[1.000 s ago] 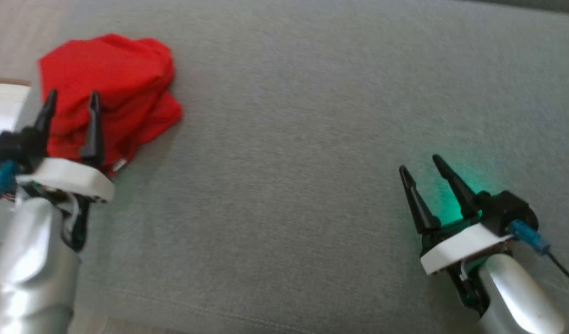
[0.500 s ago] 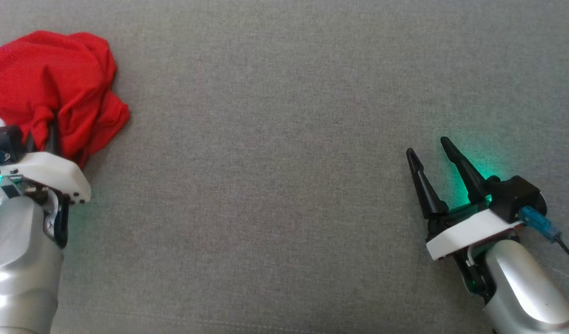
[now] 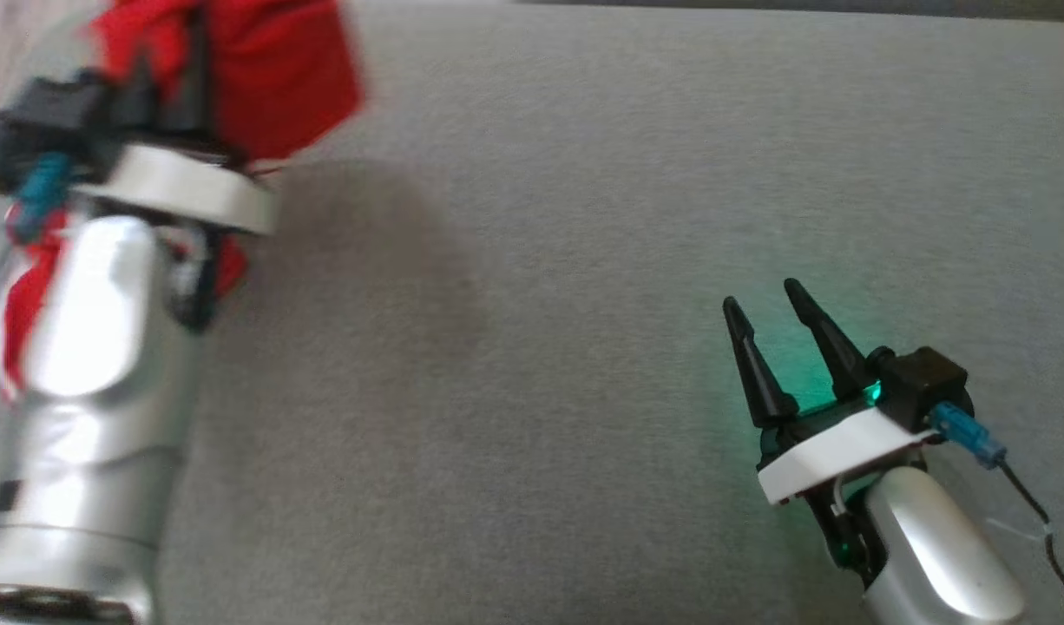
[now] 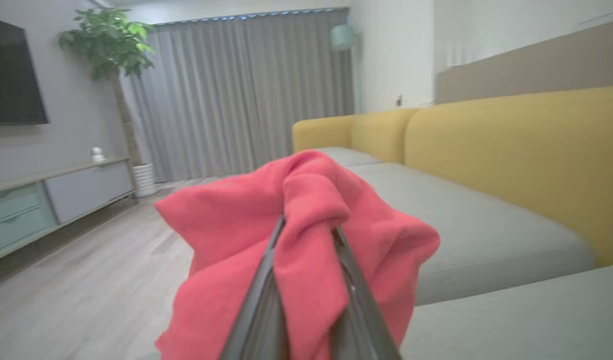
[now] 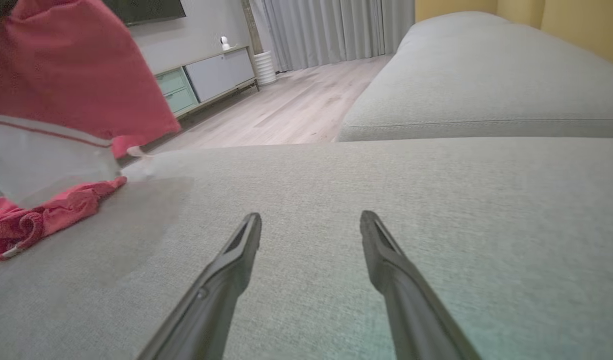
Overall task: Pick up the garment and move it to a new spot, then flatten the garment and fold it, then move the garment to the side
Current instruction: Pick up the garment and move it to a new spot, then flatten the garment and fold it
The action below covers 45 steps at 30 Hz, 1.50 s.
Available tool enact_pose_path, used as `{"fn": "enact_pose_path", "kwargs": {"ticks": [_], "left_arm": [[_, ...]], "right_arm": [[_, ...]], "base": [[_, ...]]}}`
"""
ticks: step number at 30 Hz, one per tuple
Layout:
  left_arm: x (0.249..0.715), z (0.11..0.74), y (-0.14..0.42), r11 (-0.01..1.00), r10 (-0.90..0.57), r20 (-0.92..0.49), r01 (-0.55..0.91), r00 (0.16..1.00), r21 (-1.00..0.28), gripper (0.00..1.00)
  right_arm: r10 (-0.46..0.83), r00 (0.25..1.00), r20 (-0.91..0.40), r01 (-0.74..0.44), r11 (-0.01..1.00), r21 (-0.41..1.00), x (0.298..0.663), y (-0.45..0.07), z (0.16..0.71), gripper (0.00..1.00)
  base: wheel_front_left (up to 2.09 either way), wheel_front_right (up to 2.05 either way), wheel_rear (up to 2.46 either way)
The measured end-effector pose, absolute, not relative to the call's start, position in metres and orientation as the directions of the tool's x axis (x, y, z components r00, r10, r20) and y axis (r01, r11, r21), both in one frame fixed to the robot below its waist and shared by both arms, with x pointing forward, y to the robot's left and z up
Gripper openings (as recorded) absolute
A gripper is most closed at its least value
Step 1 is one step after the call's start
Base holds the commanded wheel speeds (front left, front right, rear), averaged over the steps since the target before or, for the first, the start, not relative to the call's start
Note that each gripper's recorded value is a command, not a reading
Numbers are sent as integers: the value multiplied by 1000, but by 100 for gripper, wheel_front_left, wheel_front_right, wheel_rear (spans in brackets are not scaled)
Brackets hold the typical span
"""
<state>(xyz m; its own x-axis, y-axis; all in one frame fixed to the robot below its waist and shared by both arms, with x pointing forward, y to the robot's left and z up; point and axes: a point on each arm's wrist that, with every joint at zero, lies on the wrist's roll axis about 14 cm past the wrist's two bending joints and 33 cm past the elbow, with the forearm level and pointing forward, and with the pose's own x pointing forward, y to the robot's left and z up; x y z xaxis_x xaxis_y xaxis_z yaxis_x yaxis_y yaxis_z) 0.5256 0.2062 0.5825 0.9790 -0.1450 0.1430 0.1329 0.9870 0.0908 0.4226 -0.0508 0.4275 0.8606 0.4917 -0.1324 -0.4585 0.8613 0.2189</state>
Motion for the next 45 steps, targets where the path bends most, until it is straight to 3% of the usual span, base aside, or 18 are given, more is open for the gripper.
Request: {"fn": "enact_pose_path", "kwargs": {"ticks": [7,14,15,16,23,32,45], "left_arm": [[518,615,63,898,-410,266,438,873,-53,0],[485,568,-28,775,-596,165,617,785,-137,0],[480,558,-35,764,-612,146,629,777,-143,22],[475,548,-40,759,-622,123,634,773,-147,100],[459,503,-22,833,-530,5,522,848,-185,100],[423,476,93,963,-250,-41,245,967,-113,100],[341,440,146,987,-100,-137,80,985,-143,100]], "right_arm": [[392,907,-151,-357,909,216,401,-88,429,100],[301,943,-141,-269,941,207,388,-118,437,100],[292,946,-140,-261,943,207,386,-121,438,100],[284,949,-139,-252,945,207,384,-124,438,100],[233,965,-119,-205,956,209,380,-139,446,100],[239,966,-98,-215,953,212,373,-135,452,100],[269,957,-105,-240,943,229,356,-121,449,100]], "base": [[0,0,0],[0,0,0],[0,0,0],[0,0,0],[0,0,0],[0,0,0],[0,0,0]]}}
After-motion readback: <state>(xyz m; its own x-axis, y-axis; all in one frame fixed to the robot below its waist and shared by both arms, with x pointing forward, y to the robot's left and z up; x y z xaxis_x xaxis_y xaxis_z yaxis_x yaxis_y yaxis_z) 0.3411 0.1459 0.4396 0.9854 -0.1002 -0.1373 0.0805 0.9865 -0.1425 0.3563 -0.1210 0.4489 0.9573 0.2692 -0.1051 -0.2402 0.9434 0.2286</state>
